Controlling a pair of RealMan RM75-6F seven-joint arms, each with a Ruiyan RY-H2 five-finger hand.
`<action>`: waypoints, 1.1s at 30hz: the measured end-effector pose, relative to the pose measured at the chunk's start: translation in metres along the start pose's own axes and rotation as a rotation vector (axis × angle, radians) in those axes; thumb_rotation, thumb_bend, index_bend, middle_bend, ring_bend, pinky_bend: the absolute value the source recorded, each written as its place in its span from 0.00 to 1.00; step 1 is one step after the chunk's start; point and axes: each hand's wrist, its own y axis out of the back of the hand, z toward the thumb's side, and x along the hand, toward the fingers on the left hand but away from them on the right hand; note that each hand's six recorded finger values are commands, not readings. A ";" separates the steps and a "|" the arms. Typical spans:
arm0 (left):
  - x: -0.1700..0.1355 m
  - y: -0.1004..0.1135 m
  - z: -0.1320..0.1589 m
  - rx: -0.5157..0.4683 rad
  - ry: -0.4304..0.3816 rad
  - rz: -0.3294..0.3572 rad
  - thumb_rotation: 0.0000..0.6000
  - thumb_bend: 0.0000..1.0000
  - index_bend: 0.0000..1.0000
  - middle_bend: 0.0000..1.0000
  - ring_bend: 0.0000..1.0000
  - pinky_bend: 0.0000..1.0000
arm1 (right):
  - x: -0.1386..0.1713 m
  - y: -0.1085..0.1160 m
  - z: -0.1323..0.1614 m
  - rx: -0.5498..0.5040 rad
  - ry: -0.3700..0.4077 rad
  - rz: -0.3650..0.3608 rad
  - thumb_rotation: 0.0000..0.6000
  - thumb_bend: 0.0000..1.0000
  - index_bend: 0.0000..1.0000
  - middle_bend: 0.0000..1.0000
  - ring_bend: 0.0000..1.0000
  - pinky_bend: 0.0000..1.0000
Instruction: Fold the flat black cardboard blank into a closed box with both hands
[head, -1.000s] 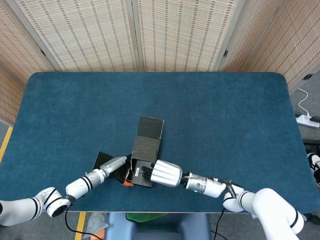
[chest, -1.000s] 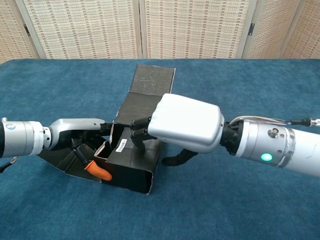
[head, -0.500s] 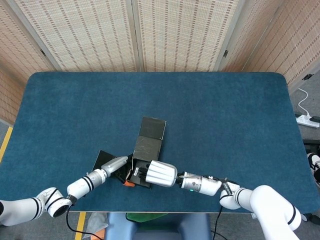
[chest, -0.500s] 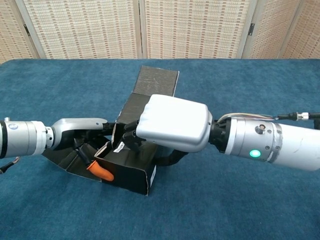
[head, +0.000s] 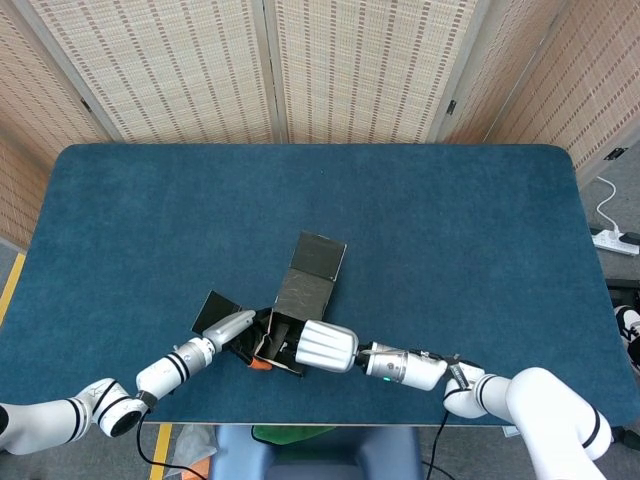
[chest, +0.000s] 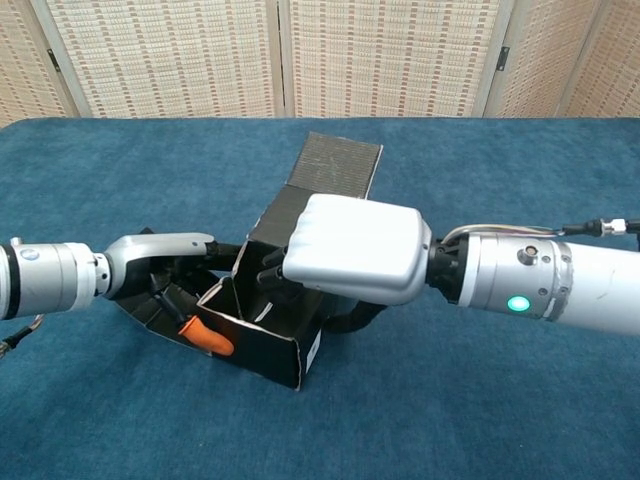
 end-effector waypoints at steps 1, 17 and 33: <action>0.000 0.000 0.000 -0.002 0.001 0.000 1.00 0.17 0.22 0.26 0.53 0.58 | 0.000 0.000 0.000 0.000 0.001 0.003 1.00 0.14 0.47 0.49 0.77 1.00; 0.001 -0.003 -0.003 -0.037 0.014 0.004 1.00 0.17 0.29 0.32 0.54 0.59 | 0.001 -0.006 0.006 -0.017 0.010 0.048 1.00 0.15 0.72 0.74 0.79 1.00; 0.000 0.003 -0.007 -0.039 0.015 0.047 1.00 0.17 0.27 0.32 0.53 0.58 | 0.001 0.000 -0.003 -0.003 -0.001 0.023 1.00 0.14 0.82 0.73 0.79 1.00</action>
